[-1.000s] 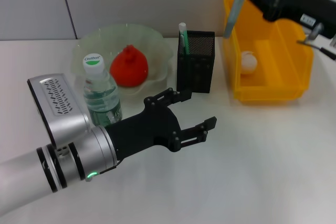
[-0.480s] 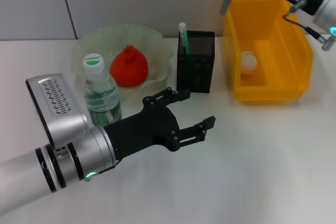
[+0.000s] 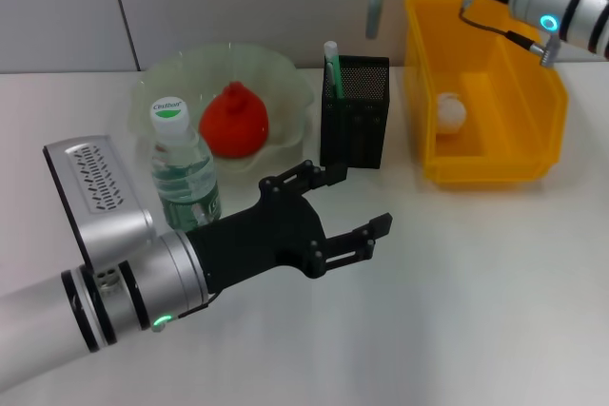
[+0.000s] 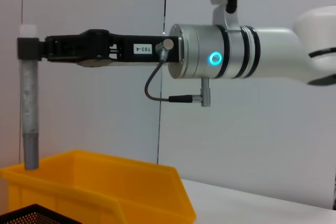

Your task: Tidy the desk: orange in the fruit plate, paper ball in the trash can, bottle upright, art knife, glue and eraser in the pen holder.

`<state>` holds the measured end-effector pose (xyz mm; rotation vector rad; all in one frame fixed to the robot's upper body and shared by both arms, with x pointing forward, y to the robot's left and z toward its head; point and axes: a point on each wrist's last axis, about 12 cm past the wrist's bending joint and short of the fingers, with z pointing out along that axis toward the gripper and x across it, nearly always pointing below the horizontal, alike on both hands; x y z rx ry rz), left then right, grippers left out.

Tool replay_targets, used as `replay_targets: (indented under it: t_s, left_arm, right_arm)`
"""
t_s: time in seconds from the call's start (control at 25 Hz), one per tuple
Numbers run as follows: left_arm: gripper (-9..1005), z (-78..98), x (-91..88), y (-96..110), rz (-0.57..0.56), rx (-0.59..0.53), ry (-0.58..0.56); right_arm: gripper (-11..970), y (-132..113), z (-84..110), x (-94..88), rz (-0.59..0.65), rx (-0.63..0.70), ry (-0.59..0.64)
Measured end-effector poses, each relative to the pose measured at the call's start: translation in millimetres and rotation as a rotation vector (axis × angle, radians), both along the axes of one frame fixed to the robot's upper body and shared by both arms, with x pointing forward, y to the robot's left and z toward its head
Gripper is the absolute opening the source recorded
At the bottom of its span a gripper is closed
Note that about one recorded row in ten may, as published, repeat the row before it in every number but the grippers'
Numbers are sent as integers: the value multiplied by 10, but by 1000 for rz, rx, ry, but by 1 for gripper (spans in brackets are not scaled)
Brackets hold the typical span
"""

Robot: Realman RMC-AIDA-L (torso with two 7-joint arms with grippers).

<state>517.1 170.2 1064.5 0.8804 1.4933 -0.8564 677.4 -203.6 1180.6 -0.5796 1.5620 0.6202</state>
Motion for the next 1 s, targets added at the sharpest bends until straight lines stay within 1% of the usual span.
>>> replay_targets:
  t_s: [0.12,0.16,0.28,0.36,0.48,0.64,0.68,0.72,0.76,0.8,0.84,0.88,0.96,1.0]
  left_arm:
    - [815,-6,-12,7,0,-2,3]
    - [815,-7,-15,8,0,-3,3]
    - [815,-5,-28,6,-7,-9,3]
    - [815,-3,-32,5,-10,-11,2]
    - [815,-4,-39,2,-13,-12,2]
    - [815,-7,-45,-3,-16,-14,8]
    - [815,-8,-47,-4,-17,-14,9]
    - [815,-10,-49,-5,-17,-14,10]
    - [815,-11,-52,-4,-18,-14,10]
    - [815,-11,-52,-4,-18,-14,10]
    - [815,-12,-58,-2,-19,-15,10]
    - [815,-12,-58,-2,-19,-15,10]
    - [815,-9,-70,-2,-24,-20,9]
    - [815,-9,-70,-2,-24,-20,9]
  right_arm:
    - [155,37,71,4,20,-28,28]
    - [156,39,108,7,24,-52,56]
    - [160,43,145,12,25,-80,84]
    - [162,49,174,4,34,-127,97]
    - [165,47,212,-11,45,-158,98]
    - [169,59,396,-67,87,-236,100]
    - [170,59,396,-67,87,-236,100]
    - [171,63,443,-74,90,-252,100]
    - [172,67,534,-89,88,-276,102]
    - [173,67,534,-89,88,-276,102]
    - [174,75,616,-94,83,-276,105]
    - [175,75,616,-94,83,-276,105]
    - [177,77,697,-82,68,-271,115]
    - [178,77,697,-82,68,-271,115]
